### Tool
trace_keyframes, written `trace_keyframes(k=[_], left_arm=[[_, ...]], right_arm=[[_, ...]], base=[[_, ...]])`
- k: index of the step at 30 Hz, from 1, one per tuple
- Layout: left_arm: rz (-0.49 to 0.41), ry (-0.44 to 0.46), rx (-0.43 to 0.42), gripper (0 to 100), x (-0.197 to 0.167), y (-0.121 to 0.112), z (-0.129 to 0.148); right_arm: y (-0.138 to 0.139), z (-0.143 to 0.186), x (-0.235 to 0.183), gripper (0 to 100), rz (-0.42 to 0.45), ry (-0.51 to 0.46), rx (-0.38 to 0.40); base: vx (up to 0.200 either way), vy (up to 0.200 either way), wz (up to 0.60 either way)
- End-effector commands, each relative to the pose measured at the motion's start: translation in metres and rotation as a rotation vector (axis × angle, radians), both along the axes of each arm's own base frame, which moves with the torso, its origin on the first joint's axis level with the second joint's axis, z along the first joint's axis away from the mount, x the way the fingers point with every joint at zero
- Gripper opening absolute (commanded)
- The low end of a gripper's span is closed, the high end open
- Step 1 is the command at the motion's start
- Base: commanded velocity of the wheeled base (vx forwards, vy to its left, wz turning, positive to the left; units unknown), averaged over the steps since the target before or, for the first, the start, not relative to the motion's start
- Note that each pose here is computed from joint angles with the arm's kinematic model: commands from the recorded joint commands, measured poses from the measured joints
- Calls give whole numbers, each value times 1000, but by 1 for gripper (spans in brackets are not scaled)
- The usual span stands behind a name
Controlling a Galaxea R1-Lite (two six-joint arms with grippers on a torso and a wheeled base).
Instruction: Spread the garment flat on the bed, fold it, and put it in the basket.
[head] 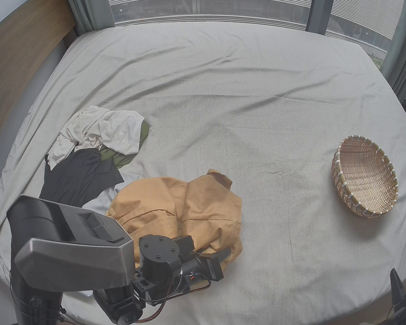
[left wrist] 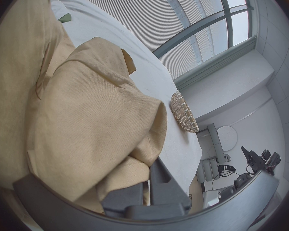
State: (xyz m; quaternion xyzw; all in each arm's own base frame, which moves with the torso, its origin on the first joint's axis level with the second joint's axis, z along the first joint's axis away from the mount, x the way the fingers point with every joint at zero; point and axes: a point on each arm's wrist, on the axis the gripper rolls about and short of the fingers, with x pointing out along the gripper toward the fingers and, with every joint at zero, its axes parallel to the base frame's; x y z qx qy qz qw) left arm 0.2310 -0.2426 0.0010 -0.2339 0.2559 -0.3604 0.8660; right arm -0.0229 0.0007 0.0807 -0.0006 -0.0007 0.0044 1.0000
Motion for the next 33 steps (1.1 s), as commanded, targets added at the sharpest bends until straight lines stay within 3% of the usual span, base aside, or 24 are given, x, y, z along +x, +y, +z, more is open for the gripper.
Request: trace_keyframes(k=[1, 20, 33], left_arm=[[-30, -6, -13, 0, -4, -12, -1], [-116, -32, -47, 0, -11, -49, -9], [-128, -27, -41, 0, -12, -56, -19]], right_arm=[[0, -5, 0, 100, 0, 5, 0], [0, -5, 0, 100, 0, 5, 0], [0, -5, 0, 100, 2, 5, 0]], base=[[0, 0, 0], [0, 0, 0], [0, 0, 0]])
